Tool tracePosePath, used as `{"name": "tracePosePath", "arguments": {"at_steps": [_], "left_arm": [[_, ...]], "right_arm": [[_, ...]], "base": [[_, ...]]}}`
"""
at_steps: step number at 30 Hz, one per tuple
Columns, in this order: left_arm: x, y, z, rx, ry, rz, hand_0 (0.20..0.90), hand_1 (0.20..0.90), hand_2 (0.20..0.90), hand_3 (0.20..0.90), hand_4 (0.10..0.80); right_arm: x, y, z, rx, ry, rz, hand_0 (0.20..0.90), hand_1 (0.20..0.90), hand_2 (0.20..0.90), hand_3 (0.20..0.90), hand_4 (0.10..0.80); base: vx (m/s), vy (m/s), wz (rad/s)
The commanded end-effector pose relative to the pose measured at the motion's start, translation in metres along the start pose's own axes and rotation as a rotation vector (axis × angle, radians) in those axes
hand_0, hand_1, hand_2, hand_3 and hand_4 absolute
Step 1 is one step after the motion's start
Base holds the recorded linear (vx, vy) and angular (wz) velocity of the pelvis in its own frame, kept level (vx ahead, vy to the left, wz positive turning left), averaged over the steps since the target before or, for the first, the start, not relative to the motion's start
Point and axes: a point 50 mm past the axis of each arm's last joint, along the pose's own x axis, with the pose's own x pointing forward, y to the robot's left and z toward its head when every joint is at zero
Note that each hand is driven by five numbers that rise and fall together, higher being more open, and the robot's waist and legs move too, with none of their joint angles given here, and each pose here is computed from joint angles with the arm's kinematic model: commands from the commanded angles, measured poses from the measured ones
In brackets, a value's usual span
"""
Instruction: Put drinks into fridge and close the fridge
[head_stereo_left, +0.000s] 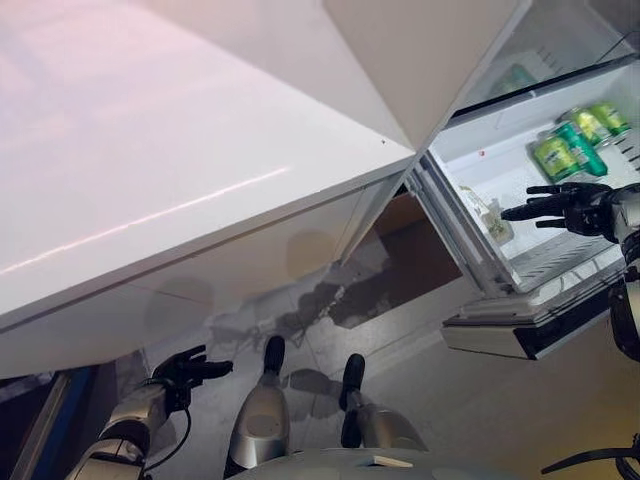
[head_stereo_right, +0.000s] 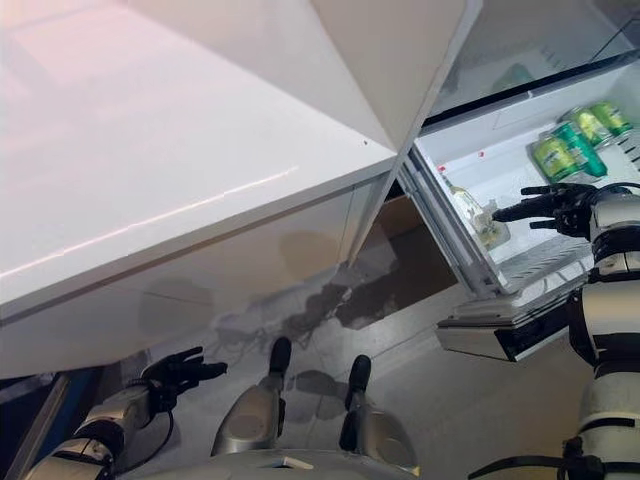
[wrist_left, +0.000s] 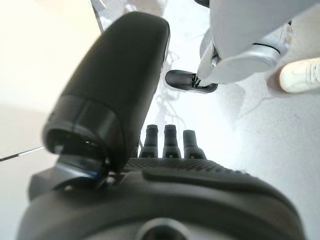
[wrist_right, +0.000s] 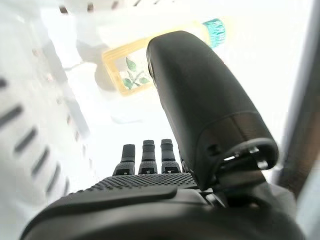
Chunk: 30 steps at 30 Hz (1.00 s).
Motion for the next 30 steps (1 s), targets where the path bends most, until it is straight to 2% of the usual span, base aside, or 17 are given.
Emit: {"name": "tracePosePath", "arguments": {"at_steps": [1, 5, 6, 9, 12, 14, 17, 22, 24, 29, 30], "left_arm": [[-0.006, 0.015, -0.036, 0.037, 0.125, 0.033, 0.9, 0.9, 0.9, 0.9, 0.8], [-0.007, 0.01, -0.046, 0.017, 0.15, 0.025, 0.9, 0.9, 0.9, 0.9, 0.8], [-0.007, 0.006, -0.051, 0.005, 0.16, 0.018, 0.9, 0.9, 0.9, 0.9, 0.8], [-0.007, 0.0, -0.06, -0.014, 0.174, 0.008, 0.9, 0.9, 0.9, 0.9, 0.8], [-0.008, -0.006, -0.071, -0.041, 0.188, -0.008, 0.9, 0.9, 0.9, 0.9, 0.8], [-0.009, -0.007, -0.074, -0.047, 0.192, -0.012, 0.9, 0.9, 0.9, 0.9, 0.8], [-0.012, -0.011, -0.088, -0.066, 0.206, -0.019, 0.9, 0.9, 0.9, 0.9, 0.8], [-0.016, -0.012, -0.099, -0.081, 0.21, -0.02, 0.9, 0.9, 0.9, 0.9, 0.8], [-0.019, -0.014, -0.107, -0.1, 0.214, -0.023, 0.9, 0.9, 0.9, 0.9, 0.8], [-0.022, -0.015, -0.114, -0.097, 0.228, -0.028, 0.9, 0.9, 0.9, 0.9, 0.8], [-0.023, -0.015, -0.118, -0.092, 0.235, -0.029, 0.9, 0.9, 0.9, 0.9, 0.8]], "right_arm": [[-0.032, -0.044, 0.033, -0.106, -0.227, -0.259, 0.9, 0.9, 0.9, 0.9, 0.8], [-0.056, -0.039, 0.068, -0.082, -0.488, -0.4, 0.9, 0.9, 0.9, 0.9, 0.8], [-0.069, -0.036, 0.082, -0.066, -0.605, -0.458, 0.9, 0.9, 0.9, 0.9, 0.8], [-0.09, -0.03, 0.095, -0.03, -0.78, -0.533, 0.9, 0.9, 0.9, 0.9, 0.8], [-0.115, -0.023, 0.095, 0.025, -0.96, -0.57, 0.9, 0.9, 0.9, 0.9, 0.8], [-0.122, -0.022, 0.088, 0.048, -1.006, -0.585, 0.9, 0.9, 0.9, 0.9, 0.8], [-0.136, -0.022, 0.055, 0.131, -1.094, -0.646, 0.9, 0.9, 0.9, 0.9, 0.8], [-0.137, -0.024, 0.0, 0.236, -1.057, -0.751, 0.9, 0.9, 0.9, 0.9, 0.8], [-0.137, -0.035, -0.046, 0.395, -0.97, -0.89, 0.9, 0.9, 0.9, 0.9, 0.8], [-0.127, -0.04, -0.103, 0.563, -0.795, -0.994, 0.9, 0.9, 0.9, 0.9, 0.8], [-0.123, -0.041, -0.129, 0.619, -0.703, -1.033, 0.9, 0.9, 0.9, 0.9, 0.8]], "base": [[0.021, 0.067, -0.08], [0.013, 0.077, -0.05], [-0.005, 0.082, -0.05], [0.0, 0.081, -0.06], [-0.002, 0.062, -0.06], [-0.01, 0.037, -0.12], [-0.013, 0.035, -0.05], [-0.016, 0.023, -0.09], [0.053, 0.036, -0.14], [0.055, 0.013, -0.07], [0.076, 0.009, -0.05]]}}
